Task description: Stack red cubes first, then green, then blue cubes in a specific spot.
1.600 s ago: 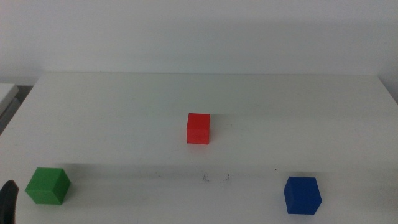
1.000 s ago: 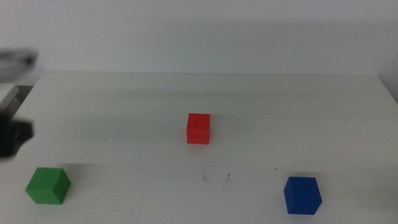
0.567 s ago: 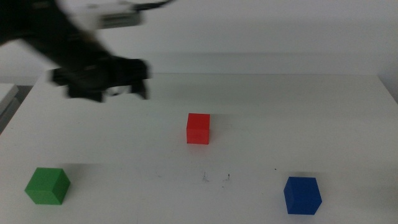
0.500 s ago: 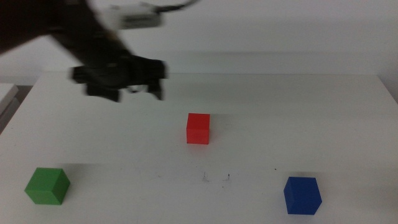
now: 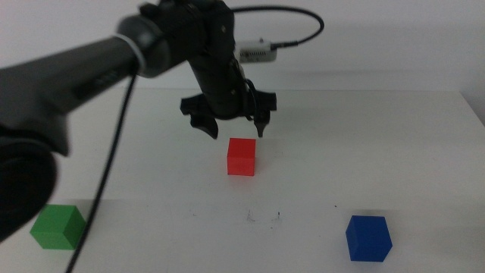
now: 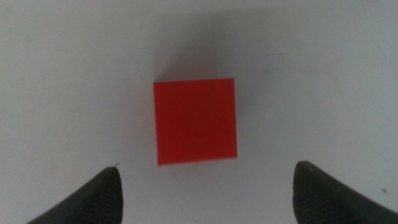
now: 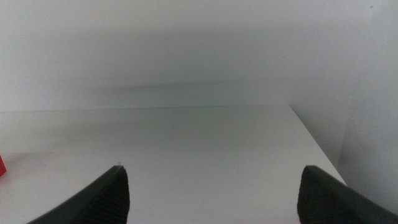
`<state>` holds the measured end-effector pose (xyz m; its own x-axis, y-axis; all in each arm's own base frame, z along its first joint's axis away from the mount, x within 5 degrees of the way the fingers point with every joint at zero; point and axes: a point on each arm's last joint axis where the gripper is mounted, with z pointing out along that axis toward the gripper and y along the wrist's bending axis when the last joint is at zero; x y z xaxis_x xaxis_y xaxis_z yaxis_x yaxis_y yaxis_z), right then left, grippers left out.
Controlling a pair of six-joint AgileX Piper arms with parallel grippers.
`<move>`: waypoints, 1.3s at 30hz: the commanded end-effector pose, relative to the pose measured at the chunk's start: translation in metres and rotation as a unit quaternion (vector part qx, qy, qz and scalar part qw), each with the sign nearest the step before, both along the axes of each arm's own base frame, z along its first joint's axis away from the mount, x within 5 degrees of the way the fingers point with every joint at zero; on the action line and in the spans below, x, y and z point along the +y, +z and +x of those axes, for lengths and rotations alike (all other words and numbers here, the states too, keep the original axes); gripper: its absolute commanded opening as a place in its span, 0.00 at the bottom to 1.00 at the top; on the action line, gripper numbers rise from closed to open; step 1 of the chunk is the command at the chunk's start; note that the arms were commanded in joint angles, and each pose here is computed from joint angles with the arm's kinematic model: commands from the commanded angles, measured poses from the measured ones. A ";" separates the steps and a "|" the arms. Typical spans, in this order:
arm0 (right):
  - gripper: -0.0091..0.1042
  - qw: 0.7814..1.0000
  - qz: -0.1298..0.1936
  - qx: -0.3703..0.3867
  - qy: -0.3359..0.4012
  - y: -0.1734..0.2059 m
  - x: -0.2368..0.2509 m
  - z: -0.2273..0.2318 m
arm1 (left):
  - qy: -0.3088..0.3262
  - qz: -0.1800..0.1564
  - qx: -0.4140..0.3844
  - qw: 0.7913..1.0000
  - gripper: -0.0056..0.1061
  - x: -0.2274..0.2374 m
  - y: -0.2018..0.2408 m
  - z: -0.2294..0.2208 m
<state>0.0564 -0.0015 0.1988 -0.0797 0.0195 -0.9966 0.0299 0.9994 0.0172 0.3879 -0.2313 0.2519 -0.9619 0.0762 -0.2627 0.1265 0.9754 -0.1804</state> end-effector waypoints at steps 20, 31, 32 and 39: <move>0.90 1.000 -0.009 -0.005 0.001 0.000 0.000 0.000 | 0.023 0.013 0.012 1.000 0.32 -0.016 -0.072 0.026; 0.90 1.000 -0.009 -0.005 0.001 0.000 0.000 0.000 | 0.102 0.010 -0.057 0.993 0.20 -0.032 -0.006 -0.084; 0.90 1.000 -0.009 -0.005 0.001 0.000 0.000 0.000 | 0.104 0.011 -0.056 0.993 0.20 -0.035 -0.008 -0.094; 0.90 1.000 -0.009 -0.005 0.001 0.000 0.000 0.000 | 0.108 0.020 -0.038 0.993 0.20 -0.048 -0.040 -0.101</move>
<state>0.0564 -0.0015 0.1988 -0.0797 0.0195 -0.9966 0.0299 0.9994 0.0172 0.2842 -0.2769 0.2155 -0.9405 -0.1090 -0.3218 -0.0717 0.9895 -0.1256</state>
